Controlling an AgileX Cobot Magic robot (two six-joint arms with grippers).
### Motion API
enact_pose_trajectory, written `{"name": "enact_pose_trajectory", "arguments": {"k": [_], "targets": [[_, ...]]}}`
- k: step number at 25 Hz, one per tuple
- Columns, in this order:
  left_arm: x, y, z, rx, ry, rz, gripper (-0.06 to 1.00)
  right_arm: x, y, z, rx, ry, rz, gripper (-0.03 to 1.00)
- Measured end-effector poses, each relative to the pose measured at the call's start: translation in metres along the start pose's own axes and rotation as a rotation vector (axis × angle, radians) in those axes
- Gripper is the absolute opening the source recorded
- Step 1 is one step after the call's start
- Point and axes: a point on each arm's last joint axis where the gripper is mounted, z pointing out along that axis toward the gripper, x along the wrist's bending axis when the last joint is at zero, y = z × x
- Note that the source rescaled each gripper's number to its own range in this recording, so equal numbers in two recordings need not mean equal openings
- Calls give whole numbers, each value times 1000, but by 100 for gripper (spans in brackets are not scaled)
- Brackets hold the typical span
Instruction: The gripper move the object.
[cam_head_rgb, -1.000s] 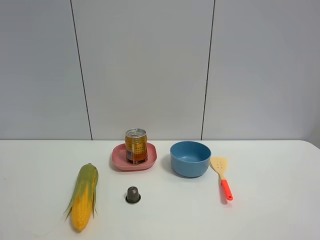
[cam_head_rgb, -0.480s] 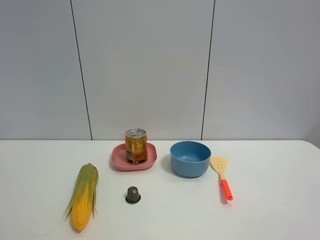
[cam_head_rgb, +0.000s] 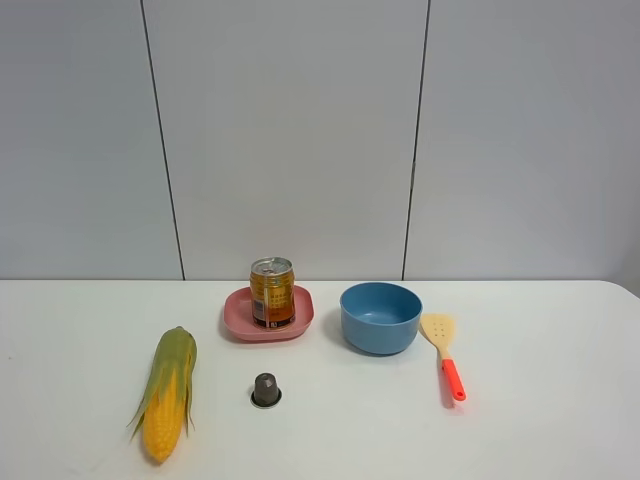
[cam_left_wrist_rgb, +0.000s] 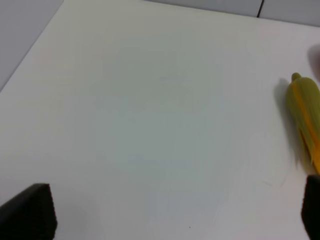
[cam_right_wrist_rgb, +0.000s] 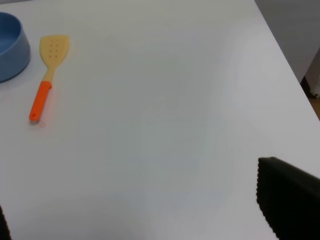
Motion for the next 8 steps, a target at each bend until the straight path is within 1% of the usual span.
{"name": "enact_pose_trajectory", "arguments": {"k": [8], "targets": [[0, 0, 0, 0, 0, 0, 99, 0, 0, 0, 0, 0, 0, 100]]}}
